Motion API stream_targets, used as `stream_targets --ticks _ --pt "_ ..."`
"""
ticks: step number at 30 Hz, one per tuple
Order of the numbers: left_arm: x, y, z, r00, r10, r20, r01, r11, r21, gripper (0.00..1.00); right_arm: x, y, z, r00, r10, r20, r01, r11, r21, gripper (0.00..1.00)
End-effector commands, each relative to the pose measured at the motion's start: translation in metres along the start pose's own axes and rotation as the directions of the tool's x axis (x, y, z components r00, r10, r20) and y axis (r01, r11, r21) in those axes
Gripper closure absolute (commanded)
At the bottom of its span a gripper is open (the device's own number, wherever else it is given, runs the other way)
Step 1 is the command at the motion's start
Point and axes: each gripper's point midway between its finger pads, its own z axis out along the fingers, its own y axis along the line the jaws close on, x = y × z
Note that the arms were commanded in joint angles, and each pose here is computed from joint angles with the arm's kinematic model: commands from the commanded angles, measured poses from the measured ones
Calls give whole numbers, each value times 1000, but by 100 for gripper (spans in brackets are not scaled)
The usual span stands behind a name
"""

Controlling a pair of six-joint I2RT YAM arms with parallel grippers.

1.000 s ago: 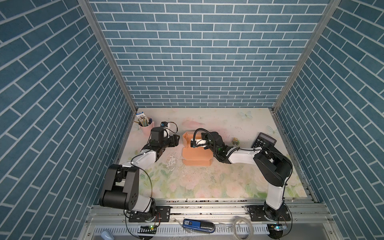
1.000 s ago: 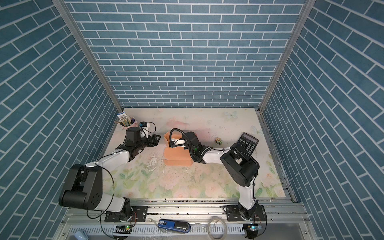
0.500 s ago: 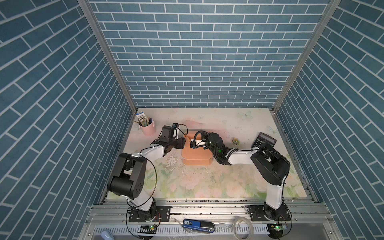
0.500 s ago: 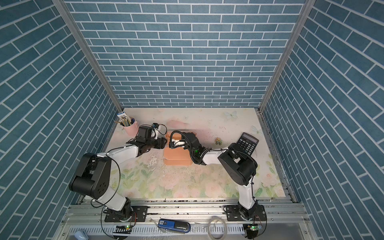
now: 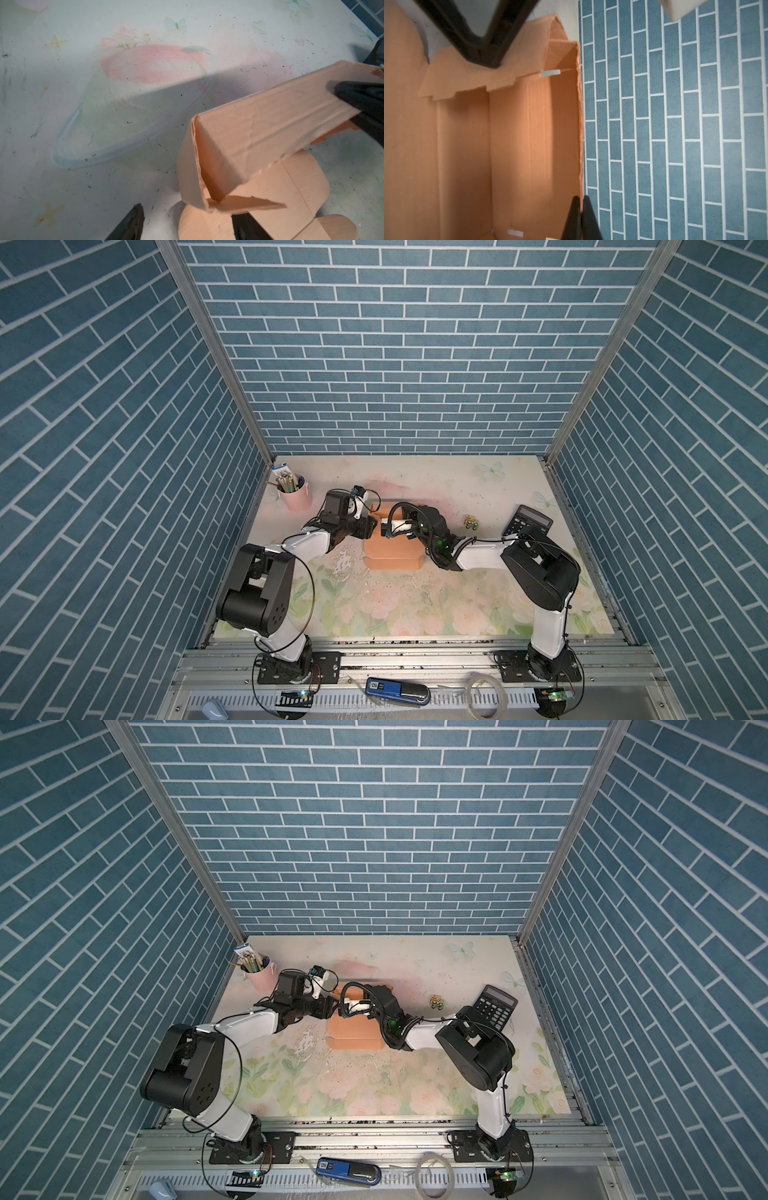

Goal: Fold the paper box

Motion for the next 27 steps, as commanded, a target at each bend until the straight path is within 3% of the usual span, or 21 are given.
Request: stream_targets --ticks 1,10,20,27 --pt "-11 -6 6 999 27 46 -28 999 34 33 -5 -15 -4 999 28 26 -29 999 42 100" --pt "-26 -12 10 993 20 113 -26 998 53 45 -6 -22 -6 999 40 29 -41 998 55 100" --pt "-32 -8 7 986 26 163 -21 999 -30 64 -6 -25 -7 998 60 31 -62 996 63 100" --pt "-33 -3 0 985 33 172 -22 997 -68 71 -6 -26 -6 997 65 32 -67 996 66 100"
